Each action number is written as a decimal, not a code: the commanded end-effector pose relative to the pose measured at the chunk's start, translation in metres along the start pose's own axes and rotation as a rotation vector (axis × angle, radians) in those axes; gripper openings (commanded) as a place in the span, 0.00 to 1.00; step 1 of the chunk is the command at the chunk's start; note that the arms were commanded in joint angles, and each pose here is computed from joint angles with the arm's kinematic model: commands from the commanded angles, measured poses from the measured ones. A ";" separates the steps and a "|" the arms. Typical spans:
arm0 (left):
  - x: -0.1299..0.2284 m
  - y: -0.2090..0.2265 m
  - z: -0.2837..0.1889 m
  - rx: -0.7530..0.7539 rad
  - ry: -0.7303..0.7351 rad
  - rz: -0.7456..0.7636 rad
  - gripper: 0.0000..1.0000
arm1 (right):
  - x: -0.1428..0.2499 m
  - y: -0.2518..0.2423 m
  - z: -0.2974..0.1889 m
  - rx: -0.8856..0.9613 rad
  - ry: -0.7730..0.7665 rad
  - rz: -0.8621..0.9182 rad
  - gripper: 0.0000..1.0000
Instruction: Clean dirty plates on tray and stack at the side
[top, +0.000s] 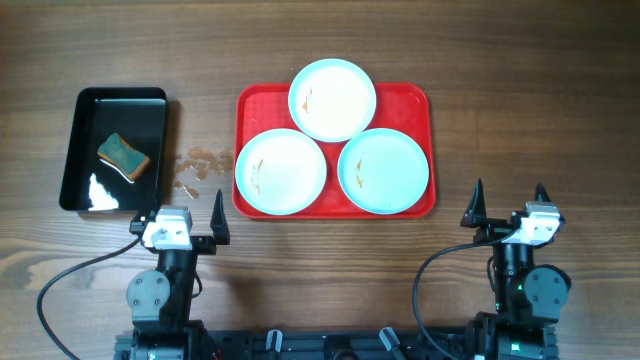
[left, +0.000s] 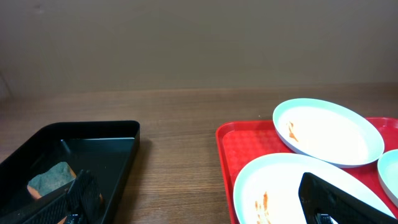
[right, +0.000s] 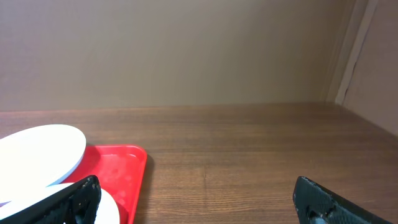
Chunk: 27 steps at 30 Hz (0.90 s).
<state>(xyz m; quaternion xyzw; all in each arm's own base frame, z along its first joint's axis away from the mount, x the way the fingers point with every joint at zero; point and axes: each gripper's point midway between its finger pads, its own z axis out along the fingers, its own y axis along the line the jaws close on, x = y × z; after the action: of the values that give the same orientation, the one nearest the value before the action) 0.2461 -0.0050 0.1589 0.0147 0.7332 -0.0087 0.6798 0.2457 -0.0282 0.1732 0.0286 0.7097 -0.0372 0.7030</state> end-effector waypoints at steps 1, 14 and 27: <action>0.004 0.004 0.000 -0.020 0.005 0.018 1.00 | 0.000 -0.003 0.000 0.016 -0.001 0.002 0.99; -0.007 -0.053 -0.008 0.318 -0.031 -0.040 1.00 | 0.000 -0.003 0.000 0.016 -0.001 0.002 1.00; -0.073 -0.144 -0.097 0.999 -0.383 0.160 1.00 | 0.000 -0.003 0.000 0.016 -0.001 0.002 1.00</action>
<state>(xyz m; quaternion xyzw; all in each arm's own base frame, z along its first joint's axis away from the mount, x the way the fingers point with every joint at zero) 0.1749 -0.1338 0.2270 0.3354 0.5467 -0.2770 0.7155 0.2457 -0.0282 0.1732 0.0286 0.7097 -0.0372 0.7030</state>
